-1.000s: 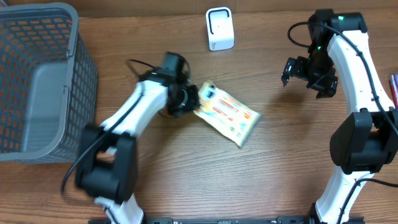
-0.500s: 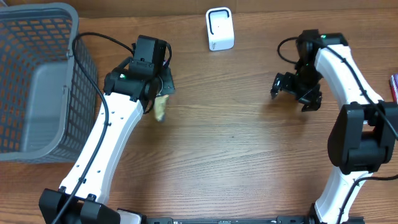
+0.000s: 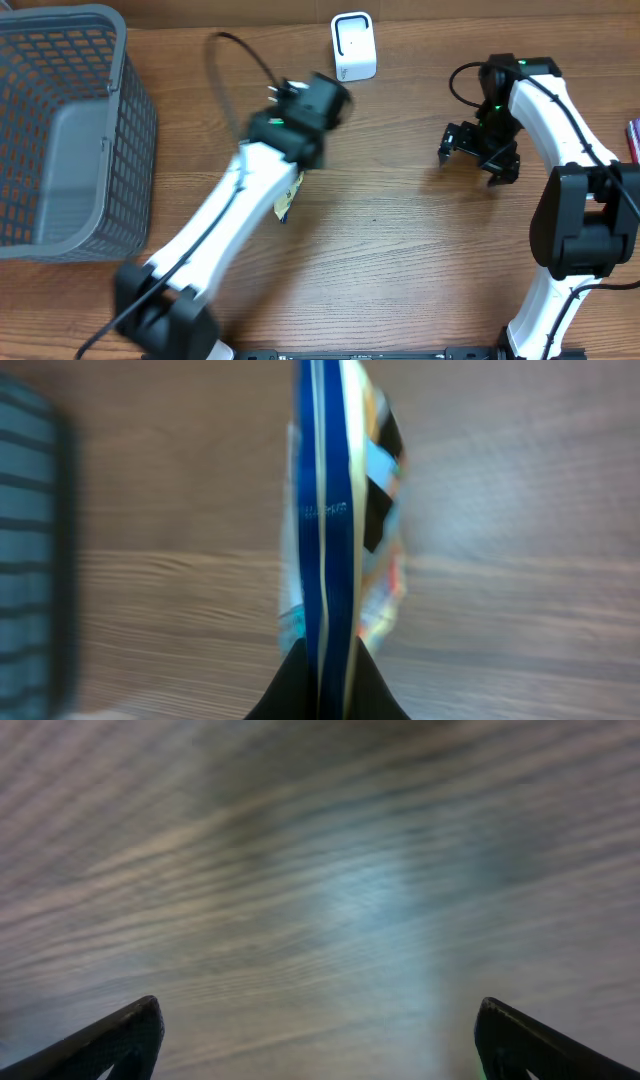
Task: Scan the item barcode
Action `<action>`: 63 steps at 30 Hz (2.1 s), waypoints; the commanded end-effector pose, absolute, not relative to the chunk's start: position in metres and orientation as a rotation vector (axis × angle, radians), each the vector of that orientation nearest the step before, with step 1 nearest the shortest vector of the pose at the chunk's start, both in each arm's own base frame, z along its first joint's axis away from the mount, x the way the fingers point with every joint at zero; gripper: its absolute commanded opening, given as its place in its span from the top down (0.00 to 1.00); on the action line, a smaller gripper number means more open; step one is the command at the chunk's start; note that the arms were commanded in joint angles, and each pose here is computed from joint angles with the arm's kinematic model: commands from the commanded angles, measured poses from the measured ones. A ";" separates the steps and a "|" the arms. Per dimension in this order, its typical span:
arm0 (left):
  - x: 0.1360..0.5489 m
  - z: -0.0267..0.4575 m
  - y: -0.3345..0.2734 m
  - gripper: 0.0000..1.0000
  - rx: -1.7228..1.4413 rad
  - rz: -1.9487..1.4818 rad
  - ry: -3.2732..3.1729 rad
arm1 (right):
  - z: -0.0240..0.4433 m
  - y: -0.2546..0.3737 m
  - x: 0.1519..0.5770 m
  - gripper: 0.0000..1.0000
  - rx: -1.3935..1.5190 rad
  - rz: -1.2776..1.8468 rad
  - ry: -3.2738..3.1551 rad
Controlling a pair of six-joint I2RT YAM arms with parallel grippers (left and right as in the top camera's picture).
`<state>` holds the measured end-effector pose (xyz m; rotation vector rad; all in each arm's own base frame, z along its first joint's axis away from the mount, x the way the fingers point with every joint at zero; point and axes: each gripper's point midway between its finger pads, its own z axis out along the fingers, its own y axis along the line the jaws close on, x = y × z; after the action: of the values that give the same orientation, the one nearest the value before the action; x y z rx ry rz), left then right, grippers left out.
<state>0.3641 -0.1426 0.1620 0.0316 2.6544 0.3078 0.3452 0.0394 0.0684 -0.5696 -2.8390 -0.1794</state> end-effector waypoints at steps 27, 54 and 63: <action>0.386 0.157 -0.152 0.96 -0.266 -0.110 2.921 | 0.160 0.086 0.384 0.92 -0.408 -0.442 -3.020; 0.380 0.029 -0.080 0.96 -0.399 0.271 3.190 | 0.003 0.132 0.345 0.96 -0.852 -0.092 -2.944; 0.387 0.097 -0.111 0.96 -0.353 -0.138 3.140 | 0.085 0.186 0.372 0.96 -0.433 -0.652 -2.962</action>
<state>0.3857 -0.0780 0.0581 -0.4535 3.1754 0.1310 0.3585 0.1384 0.0340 -0.7235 -2.9202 -0.2596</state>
